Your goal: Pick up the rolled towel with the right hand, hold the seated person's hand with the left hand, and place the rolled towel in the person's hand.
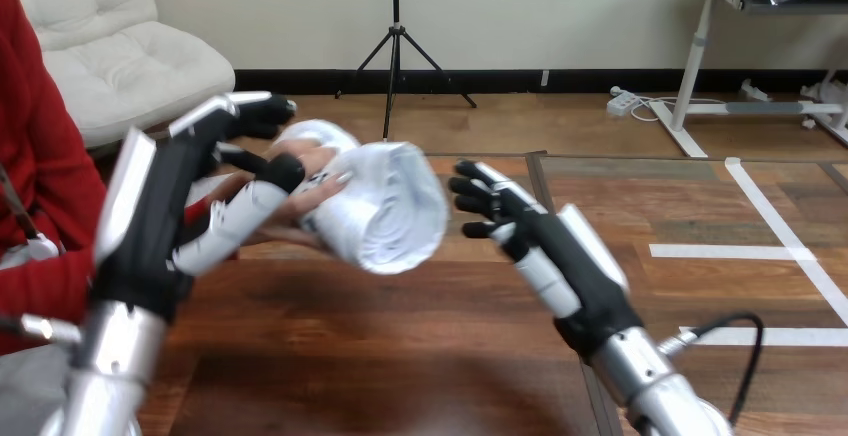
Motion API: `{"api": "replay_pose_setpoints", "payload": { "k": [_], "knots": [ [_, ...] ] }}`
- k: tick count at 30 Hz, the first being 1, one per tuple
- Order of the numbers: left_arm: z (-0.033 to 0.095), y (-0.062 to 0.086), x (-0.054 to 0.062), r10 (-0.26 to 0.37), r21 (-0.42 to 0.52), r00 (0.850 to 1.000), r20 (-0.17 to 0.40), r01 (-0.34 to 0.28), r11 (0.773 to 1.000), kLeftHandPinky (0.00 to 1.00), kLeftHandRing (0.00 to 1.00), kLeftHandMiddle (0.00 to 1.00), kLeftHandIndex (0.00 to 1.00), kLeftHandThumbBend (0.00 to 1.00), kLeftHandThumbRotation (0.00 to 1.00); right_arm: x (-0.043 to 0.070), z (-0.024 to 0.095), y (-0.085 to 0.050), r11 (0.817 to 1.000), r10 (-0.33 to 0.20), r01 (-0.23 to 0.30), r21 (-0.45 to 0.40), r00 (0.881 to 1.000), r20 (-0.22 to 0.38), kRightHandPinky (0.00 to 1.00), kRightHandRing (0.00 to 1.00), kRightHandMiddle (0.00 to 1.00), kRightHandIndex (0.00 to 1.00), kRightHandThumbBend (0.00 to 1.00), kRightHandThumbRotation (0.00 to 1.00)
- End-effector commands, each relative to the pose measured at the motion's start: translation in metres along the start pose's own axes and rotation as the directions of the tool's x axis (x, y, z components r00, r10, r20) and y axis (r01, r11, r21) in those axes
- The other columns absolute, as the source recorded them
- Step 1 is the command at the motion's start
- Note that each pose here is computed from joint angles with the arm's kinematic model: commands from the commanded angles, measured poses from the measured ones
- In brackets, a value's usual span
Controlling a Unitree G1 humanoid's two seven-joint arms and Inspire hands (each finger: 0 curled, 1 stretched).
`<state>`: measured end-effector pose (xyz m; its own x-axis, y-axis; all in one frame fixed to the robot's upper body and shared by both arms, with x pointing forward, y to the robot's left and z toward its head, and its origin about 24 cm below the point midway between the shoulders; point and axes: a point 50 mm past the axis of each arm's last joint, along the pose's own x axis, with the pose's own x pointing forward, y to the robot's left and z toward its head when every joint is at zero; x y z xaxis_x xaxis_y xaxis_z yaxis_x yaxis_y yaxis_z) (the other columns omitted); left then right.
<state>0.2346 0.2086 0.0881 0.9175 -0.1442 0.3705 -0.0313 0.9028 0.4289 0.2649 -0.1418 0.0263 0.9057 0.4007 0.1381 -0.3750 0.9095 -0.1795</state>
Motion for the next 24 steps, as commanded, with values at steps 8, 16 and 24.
{"api": "replay_pose_setpoints", "payload": {
  "k": [8,16,24],
  "knots": [
    [0.016,-0.02,-0.021,0.051,-0.241,0.997,0.06,-0.036,0.97,0.77,0.83,0.8,0.75,0.88,0.96,-0.017,0.027,-0.015,0.981,-0.096,0.08,0.174,0.992,0.085,0.89,0.91,0.89,0.91,1.0,1.0],
    [0.014,-0.037,-0.041,0.076,-0.383,0.997,-0.018,-0.077,0.92,0.8,0.84,0.81,0.75,0.87,0.96,-0.035,0.031,-0.015,0.965,-0.14,0.113,0.238,0.985,0.1,0.88,0.89,0.88,0.9,1.0,1.0],
    [0.01,-0.053,-0.057,0.07,-0.452,0.995,-0.071,-0.095,0.887,0.79,0.85,0.82,0.77,0.82,0.98,-0.049,0.033,-0.011,0.95,-0.171,0.139,0.279,0.981,0.095,0.88,0.88,0.88,0.9,1.0,1.0]
  ]
}}
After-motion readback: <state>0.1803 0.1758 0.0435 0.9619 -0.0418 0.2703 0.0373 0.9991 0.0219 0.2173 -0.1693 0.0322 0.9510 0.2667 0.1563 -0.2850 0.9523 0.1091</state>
